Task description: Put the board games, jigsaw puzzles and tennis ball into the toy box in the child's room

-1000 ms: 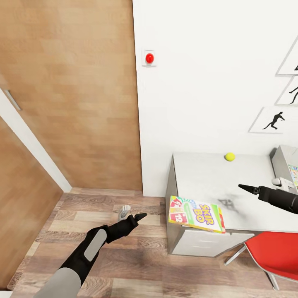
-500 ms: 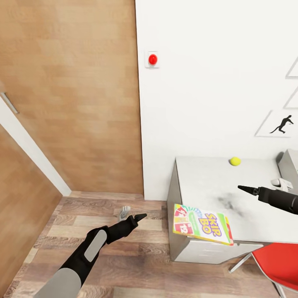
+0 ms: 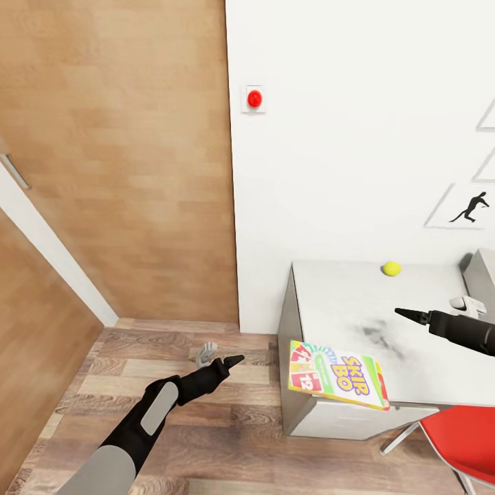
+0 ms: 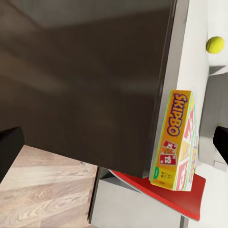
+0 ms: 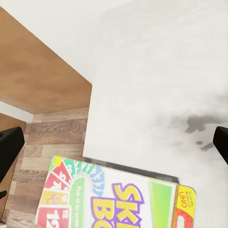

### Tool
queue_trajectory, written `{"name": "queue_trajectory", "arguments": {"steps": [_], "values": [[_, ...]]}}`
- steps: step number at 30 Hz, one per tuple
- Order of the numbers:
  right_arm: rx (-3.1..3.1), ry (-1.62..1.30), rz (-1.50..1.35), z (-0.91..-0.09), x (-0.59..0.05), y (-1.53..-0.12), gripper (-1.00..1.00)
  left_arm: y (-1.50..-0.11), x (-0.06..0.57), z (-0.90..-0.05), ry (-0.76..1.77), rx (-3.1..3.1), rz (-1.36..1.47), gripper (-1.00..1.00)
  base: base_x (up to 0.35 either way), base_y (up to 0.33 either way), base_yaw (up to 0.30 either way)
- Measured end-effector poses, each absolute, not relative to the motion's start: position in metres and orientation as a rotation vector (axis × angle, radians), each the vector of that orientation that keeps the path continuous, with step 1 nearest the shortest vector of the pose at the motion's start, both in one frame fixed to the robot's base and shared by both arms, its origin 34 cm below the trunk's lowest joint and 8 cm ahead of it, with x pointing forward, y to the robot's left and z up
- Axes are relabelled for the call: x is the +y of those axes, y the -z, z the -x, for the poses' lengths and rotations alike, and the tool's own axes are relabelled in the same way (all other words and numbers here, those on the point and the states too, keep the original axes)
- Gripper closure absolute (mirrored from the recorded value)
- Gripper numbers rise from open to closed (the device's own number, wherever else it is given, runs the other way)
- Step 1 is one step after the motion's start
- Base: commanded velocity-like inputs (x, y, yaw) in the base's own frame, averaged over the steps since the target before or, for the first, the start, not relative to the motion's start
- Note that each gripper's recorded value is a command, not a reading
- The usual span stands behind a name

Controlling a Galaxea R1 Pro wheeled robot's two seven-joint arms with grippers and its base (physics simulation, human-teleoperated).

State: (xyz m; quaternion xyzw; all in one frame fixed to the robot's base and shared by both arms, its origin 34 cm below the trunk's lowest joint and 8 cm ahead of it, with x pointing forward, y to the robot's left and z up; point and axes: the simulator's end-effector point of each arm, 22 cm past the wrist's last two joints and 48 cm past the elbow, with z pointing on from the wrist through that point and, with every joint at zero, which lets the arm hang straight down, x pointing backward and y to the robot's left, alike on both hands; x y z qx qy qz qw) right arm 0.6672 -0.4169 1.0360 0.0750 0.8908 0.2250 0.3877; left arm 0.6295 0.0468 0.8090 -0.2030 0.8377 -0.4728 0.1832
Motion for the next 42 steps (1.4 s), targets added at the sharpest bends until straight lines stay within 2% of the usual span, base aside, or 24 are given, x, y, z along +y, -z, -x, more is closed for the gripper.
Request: {"name": "queue_trajectory", "arguments": {"steps": [12,27,42], "values": [[2.267,-0.572,-0.19,-0.667,-0.417,-1.036,-1.0,-0.81,0.042,-0.629,1.342,2.361,0.573,-1.0,0.003,0.006,0.0],[2.258,-0.571,-0.174,-0.668,-0.414,-1.041,-1.0,-0.81,0.038,-0.628,1.347,2.358,0.577,-1.0,0.006,0.142,0.0],[2.255,-0.57,-0.164,-0.668,-0.412,-1.044,-1.0,-0.811,0.02,-0.622,1.359,2.38,0.524,-1.0,0.002,0.032,0.0]]}}
